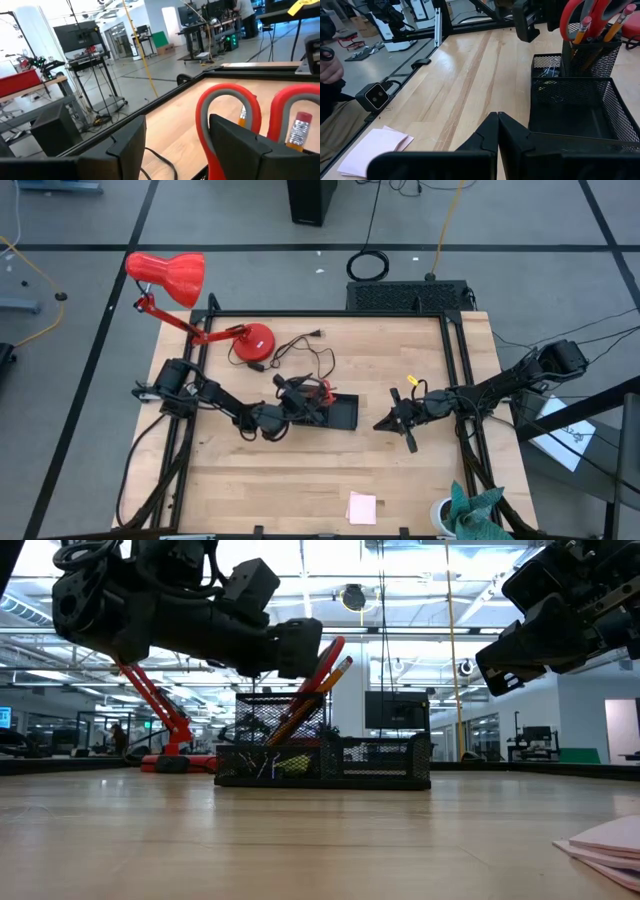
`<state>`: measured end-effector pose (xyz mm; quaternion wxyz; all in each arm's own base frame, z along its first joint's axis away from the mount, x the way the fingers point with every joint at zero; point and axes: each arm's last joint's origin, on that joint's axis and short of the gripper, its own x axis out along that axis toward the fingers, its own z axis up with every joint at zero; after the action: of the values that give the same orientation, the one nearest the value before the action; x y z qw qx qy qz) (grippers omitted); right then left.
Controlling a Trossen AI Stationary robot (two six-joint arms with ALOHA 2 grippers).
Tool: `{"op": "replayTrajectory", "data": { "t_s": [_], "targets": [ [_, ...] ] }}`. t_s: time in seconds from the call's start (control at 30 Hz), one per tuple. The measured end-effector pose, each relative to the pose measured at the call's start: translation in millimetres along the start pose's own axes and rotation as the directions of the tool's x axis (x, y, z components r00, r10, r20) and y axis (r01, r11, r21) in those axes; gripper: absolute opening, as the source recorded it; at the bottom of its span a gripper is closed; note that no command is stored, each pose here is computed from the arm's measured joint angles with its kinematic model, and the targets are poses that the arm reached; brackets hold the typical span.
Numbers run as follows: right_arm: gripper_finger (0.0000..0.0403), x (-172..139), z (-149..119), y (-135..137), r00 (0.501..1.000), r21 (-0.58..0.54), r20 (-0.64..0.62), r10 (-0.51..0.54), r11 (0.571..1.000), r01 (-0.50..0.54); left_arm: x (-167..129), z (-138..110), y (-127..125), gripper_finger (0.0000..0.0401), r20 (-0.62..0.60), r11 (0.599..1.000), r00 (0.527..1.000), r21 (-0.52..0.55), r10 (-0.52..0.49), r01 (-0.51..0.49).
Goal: Pick and place office supplies into organizer
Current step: Put the red scissors into the desk organizer, then put the pink sticky notes into the desk organizer
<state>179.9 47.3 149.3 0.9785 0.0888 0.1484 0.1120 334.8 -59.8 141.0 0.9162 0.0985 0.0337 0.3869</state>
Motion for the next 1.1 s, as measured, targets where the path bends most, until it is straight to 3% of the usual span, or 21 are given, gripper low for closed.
{"op": "replayTrajectory", "data": {
  "t_s": [0.23,0.43,0.57,0.67,0.77,0.83,0.97,1.03,1.1],
  "targets": [
    [0.0,0.0,0.0,0.0,1.0,0.0,0.0,0.0,1.0,0.0,-6.8,9.6,-1.1,0.0223,0.016,1.0,1.0,0.001,-0.017,0.017],
    [0.0,0.0,0.0,0.0,1.0,0.0,0.0,0.0,1.0,0.0,-19.7,36.4,3.0,0.0223,0.045,0.999,0.998,0.017,-0.042,0.041],
    [0.0,0.0,-0.1,0.0,1.0,0.0,0.0,0.0,1.0,0.0,-38.1,63.5,9.7,0.0223,0.04,0.977,0.988,0.159,-0.15,0.142],
    [0.0,0.0,-0.1,0.0,1.0,0.0,-0.001,0.0,1.0,0.0,-52.4,79.9,21.0,0.0219,-0.006,0.928,0.969,0.285,-0.249,0.24],
    [0.0,0.0,-0.1,0.0,1.0,0.0,-0.001,0.0,1.0,0.0,-65.8,96.0,38.1,0.0188,-0.041,0.893,0.958,0.355,-0.282,0.278],
    [0.0,0.0,-0.1,0.0,1.0,0.0,-0.001,0.0,1.0,0.0,-75.3,101.5,47.5,0.0151,-0.073,0.837,0.944,0.443,-0.322,0.32],
    [0.0,0.0,-0.1,0.0,1.0,0.0,-0.001,0.0,1.0,0.0,-91.8,103.3,57.9,0.0051,-0.147,0.671,0.874,0.586,-0.462,0.454],
    [0.0,0.0,0.0,0.0,1.0,0.0,0.0,-0.001,1.0,0.001,-98.2,103.4,61.7,0.0014,-0.187,0.578,0.8,0.6,-0.57,0.552],
    [0.0,0.0,0.0,-0.1,1.0,0.0,0.0,-0.002,1.0,0.002,-103.3,103.1,65.1,0.0013,-0.226,0.493,0.697,0.564,-0.68,0.663]
  ]
}}
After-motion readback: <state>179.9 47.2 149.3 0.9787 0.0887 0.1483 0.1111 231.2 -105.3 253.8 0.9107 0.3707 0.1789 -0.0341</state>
